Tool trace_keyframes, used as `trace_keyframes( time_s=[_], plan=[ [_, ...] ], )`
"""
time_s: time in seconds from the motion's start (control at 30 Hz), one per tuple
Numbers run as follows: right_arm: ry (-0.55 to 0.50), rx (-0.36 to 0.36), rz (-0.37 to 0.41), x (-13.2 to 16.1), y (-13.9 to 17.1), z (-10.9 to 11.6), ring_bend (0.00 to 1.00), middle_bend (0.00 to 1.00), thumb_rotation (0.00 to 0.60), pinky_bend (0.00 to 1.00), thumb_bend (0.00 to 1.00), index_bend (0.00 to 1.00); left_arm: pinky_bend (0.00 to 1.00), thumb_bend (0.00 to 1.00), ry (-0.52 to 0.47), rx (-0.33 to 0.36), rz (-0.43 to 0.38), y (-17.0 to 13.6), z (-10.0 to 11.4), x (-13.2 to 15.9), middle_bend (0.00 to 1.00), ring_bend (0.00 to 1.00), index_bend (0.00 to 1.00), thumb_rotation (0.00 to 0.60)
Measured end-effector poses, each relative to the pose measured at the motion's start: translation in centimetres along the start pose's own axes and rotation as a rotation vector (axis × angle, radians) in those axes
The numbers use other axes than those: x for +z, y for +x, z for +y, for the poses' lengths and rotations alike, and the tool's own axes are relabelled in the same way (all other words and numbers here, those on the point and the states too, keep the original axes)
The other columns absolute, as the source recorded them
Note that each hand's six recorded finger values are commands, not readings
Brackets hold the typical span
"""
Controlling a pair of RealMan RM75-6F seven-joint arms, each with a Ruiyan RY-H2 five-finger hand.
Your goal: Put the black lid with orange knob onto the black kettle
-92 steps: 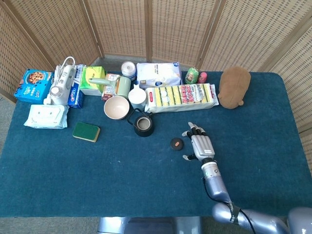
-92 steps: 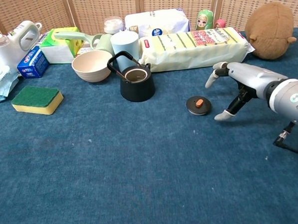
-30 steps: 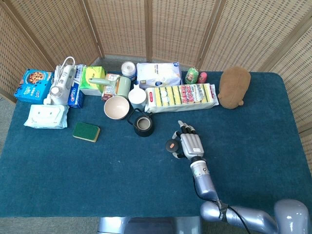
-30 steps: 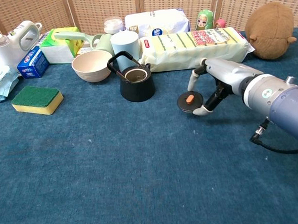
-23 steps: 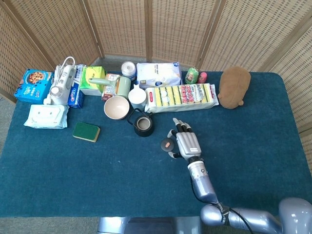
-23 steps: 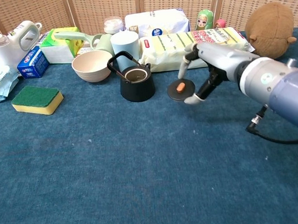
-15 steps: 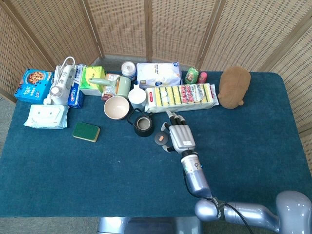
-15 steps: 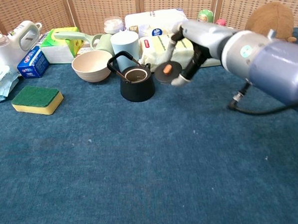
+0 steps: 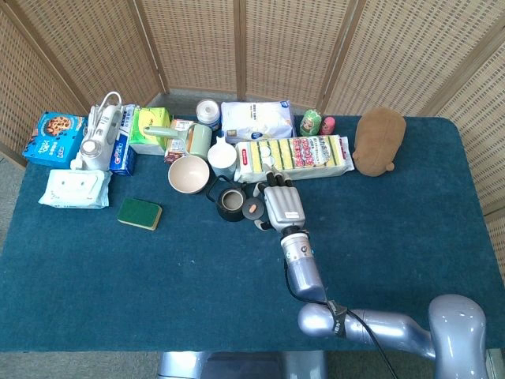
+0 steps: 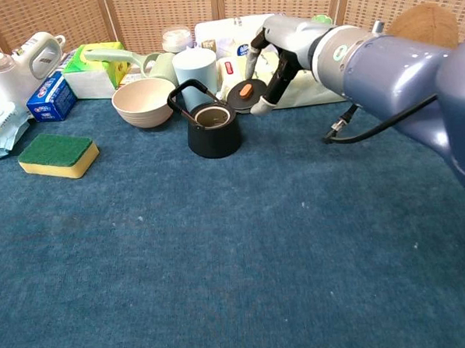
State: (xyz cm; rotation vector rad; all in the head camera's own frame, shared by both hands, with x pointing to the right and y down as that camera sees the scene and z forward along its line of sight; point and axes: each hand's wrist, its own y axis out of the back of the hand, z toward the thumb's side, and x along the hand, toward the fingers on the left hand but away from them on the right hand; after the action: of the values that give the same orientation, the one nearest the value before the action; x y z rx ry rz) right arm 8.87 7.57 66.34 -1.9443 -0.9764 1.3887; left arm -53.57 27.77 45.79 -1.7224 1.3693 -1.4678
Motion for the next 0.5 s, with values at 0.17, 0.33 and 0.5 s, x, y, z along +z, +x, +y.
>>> trace_keyframes(
  time_s=[0.17,0.33,0.5],
  plan=[
    [-0.015,0.015,-0.012,0.5,-1.2,-0.6,0.00,0.01,0.600,0.00,0.26,0.42,0.06,0.07,0.001,-0.016,0.008,0.4,-0.3,-0.1,0.00,0.00,0.00,0.600],
    [-0.029,0.017,-0.030,1.0,-2.7,-1.4,0.00,0.01,0.600,0.00,0.26,0.42,0.06,0.08,-0.005,-0.032,0.024,1.0,-0.4,-0.4,0.00,0.00,0.00,0.600],
    [-0.040,0.022,-0.033,1.8,-3.6,-2.1,0.00,0.01,0.600,0.00,0.26,0.42,0.06,0.07,-0.015,-0.029,0.031,1.1,-0.2,-0.6,0.00,0.00,0.00,0.600]
  ],
)
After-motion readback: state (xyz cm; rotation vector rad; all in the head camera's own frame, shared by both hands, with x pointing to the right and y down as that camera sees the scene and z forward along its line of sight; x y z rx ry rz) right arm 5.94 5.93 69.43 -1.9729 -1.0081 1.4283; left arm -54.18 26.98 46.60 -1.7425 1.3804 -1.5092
